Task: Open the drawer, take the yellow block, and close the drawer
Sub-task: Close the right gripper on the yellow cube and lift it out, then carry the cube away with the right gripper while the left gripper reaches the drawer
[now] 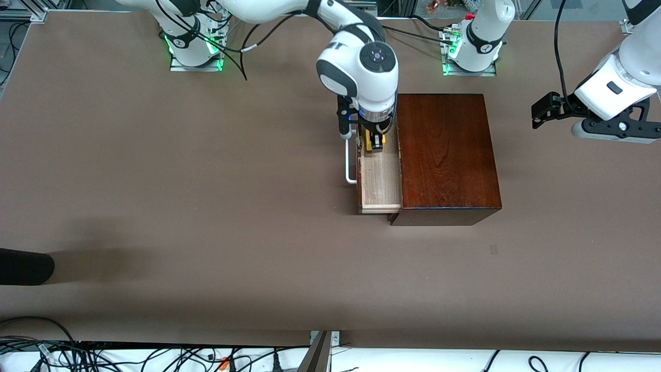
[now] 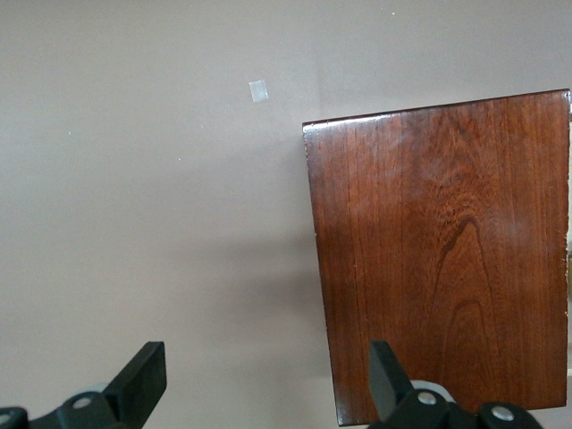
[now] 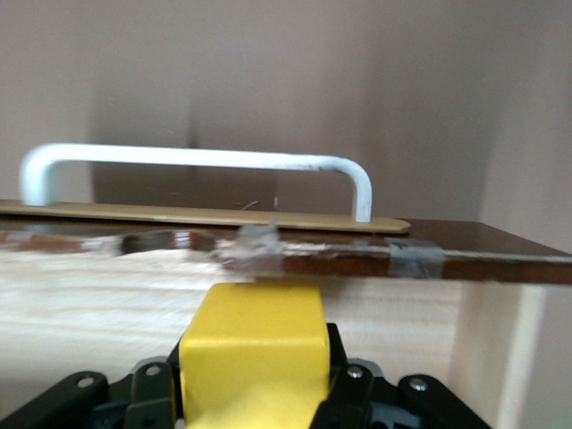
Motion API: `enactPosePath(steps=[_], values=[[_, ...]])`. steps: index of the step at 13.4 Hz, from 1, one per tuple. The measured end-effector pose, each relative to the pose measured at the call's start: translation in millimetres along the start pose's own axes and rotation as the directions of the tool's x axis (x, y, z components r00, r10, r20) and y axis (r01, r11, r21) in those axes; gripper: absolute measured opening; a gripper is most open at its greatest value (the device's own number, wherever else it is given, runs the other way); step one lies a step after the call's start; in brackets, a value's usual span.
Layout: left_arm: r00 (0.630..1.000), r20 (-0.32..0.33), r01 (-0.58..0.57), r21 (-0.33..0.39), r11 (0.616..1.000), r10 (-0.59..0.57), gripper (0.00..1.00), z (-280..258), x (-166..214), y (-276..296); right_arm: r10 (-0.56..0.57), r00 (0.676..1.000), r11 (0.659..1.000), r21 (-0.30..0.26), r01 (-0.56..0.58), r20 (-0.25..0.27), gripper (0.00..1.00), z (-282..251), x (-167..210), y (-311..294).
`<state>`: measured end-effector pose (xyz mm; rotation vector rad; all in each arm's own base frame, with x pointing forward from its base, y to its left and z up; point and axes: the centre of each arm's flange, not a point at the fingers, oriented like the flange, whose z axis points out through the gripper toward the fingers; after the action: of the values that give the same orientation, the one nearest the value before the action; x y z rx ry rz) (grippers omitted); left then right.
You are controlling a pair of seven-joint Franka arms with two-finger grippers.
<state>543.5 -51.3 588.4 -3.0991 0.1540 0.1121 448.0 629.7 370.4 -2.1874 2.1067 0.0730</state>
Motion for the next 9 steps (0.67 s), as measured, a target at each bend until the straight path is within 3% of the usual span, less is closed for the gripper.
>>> enactPosePath(steps=[3,5,7,9], values=[[1.000,-0.005,-0.001,0.000,1.000,0.001,1.00,-1.6,1.2,0.3,-0.032,0.999,0.999,-0.031,0.033,0.035,0.56,-83.9,34.4,-24.3],[1.000,-0.006,-0.001,0.000,1.000,0.001,1.00,-2.3,1.3,0.6,-0.158,0.987,0.986,-0.055,0.160,0.034,0.56,-128.7,75.3,-46.3],[1.000,0.005,-0.016,0.001,1.000,0.016,1.00,2.3,3.5,6.5,-0.314,0.949,0.945,-0.093,0.313,0.004,0.56,-143.8,114.3,-61.2],[0.995,0.039,-0.097,0.000,0.995,0.097,1.00,19.3,11.6,33.0,-0.460,0.888,0.882,-0.127,0.454,-0.021,0.56,-145.3,161.7,-76.4]])
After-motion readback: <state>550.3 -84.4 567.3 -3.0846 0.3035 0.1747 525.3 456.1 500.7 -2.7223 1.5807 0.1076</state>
